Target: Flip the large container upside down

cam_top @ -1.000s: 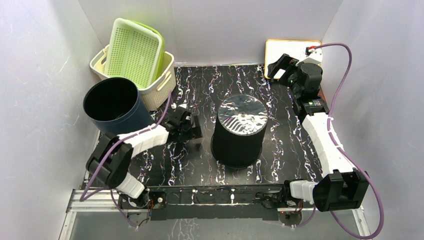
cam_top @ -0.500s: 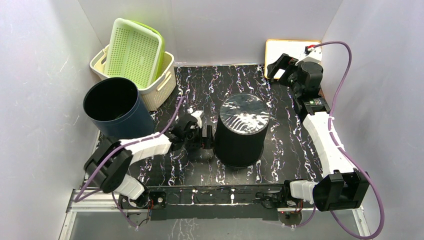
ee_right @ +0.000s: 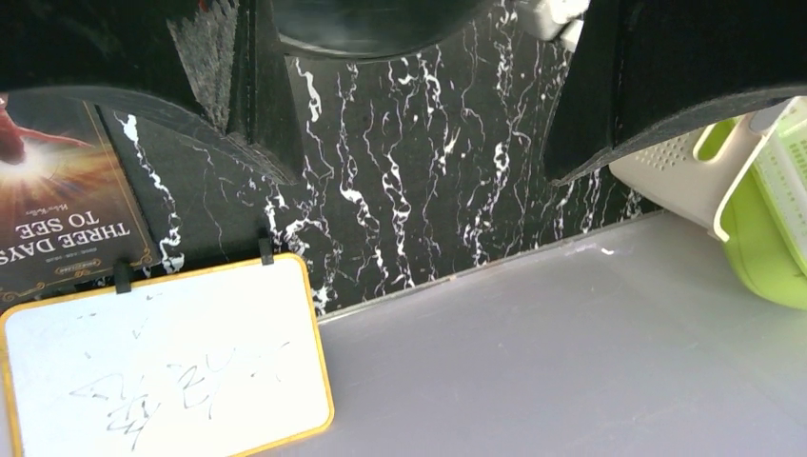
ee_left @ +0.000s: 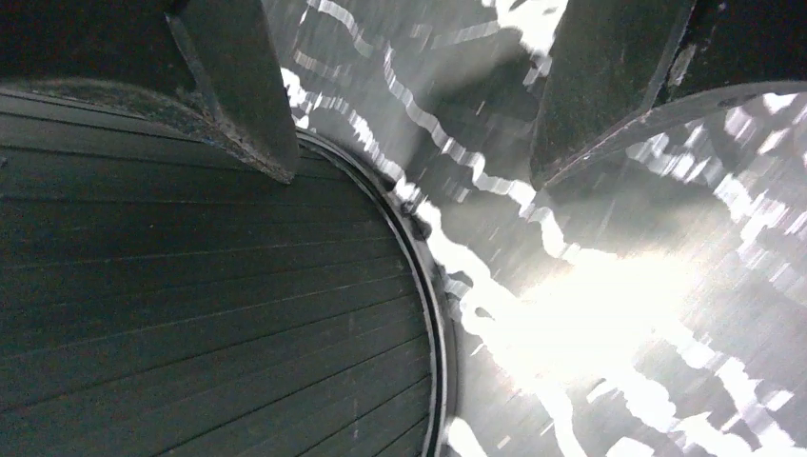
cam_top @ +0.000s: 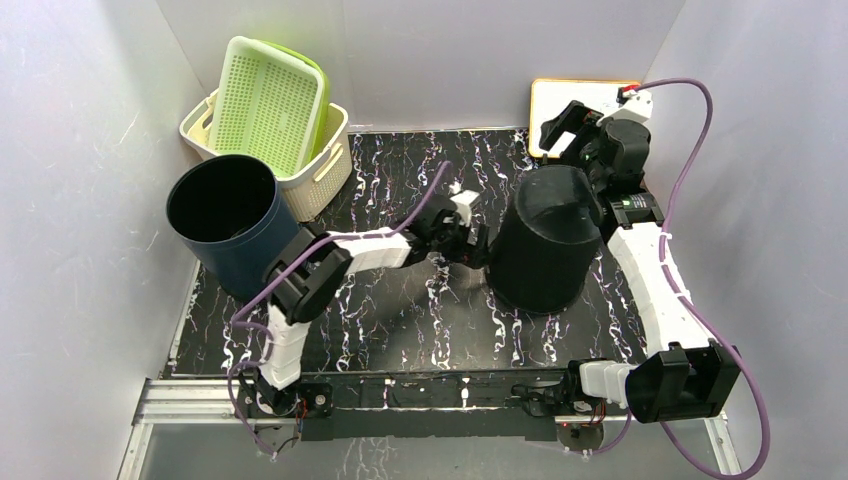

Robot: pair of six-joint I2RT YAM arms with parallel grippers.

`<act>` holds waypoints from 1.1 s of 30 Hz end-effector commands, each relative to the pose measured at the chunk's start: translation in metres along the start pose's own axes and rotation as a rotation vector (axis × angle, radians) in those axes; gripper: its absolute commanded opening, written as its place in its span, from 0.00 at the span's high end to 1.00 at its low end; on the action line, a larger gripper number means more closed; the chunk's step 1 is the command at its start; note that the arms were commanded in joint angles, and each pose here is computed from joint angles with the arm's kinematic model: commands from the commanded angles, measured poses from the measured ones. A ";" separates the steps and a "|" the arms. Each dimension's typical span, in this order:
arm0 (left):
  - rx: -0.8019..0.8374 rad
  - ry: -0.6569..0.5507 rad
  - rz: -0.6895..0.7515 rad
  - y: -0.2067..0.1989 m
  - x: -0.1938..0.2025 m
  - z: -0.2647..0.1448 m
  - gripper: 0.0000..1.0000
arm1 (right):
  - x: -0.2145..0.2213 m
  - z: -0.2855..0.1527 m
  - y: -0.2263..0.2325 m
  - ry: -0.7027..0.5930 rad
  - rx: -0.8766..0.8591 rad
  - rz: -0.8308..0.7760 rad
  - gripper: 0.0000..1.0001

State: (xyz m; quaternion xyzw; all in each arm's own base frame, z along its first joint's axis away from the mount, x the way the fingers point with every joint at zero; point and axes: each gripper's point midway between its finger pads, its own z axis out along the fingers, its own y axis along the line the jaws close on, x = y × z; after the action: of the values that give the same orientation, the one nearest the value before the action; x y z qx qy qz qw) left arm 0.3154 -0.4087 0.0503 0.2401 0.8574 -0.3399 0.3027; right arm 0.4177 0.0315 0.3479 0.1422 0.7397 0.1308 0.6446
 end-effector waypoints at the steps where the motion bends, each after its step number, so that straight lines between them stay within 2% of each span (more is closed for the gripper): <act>1: 0.130 0.010 0.081 -0.048 -0.007 0.034 0.11 | -0.065 -0.012 0.012 -0.175 0.002 0.024 0.02; 5: 0.189 0.031 0.091 -0.074 -0.005 0.066 0.11 | -0.100 -0.019 0.028 -0.256 -0.041 0.044 0.02; 8: 0.246 0.043 0.093 -0.092 -0.006 0.088 0.11 | -0.115 -0.022 0.042 -0.271 -0.094 0.044 0.02; 15: 0.472 0.117 0.183 -0.137 0.009 0.103 0.10 | -0.116 -0.038 0.056 -0.255 -0.169 -0.004 0.02; 19: 0.511 0.153 0.195 -0.142 0.016 0.105 0.10 | -0.112 -0.041 0.057 -0.247 -0.179 -0.015 0.02; 24: 0.349 0.178 0.262 -0.122 0.010 0.081 0.10 | -0.105 -0.039 0.057 -0.225 -0.187 -0.025 0.02; 29: 0.017 0.172 0.370 -0.078 -0.015 0.022 0.08 | -0.090 -0.037 0.060 -0.187 -0.223 -0.024 0.02; 33: -0.193 0.134 0.394 -0.052 -0.039 -0.043 0.07 | -0.070 -0.032 0.059 -0.132 -0.243 -0.019 0.02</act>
State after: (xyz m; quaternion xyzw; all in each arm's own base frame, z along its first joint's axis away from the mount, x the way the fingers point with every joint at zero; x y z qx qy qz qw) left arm 0.2767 -0.4852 0.0578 0.4119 0.8232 -0.2920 0.2595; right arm 0.4046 0.0527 0.4349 0.0860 0.6831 0.1877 0.7005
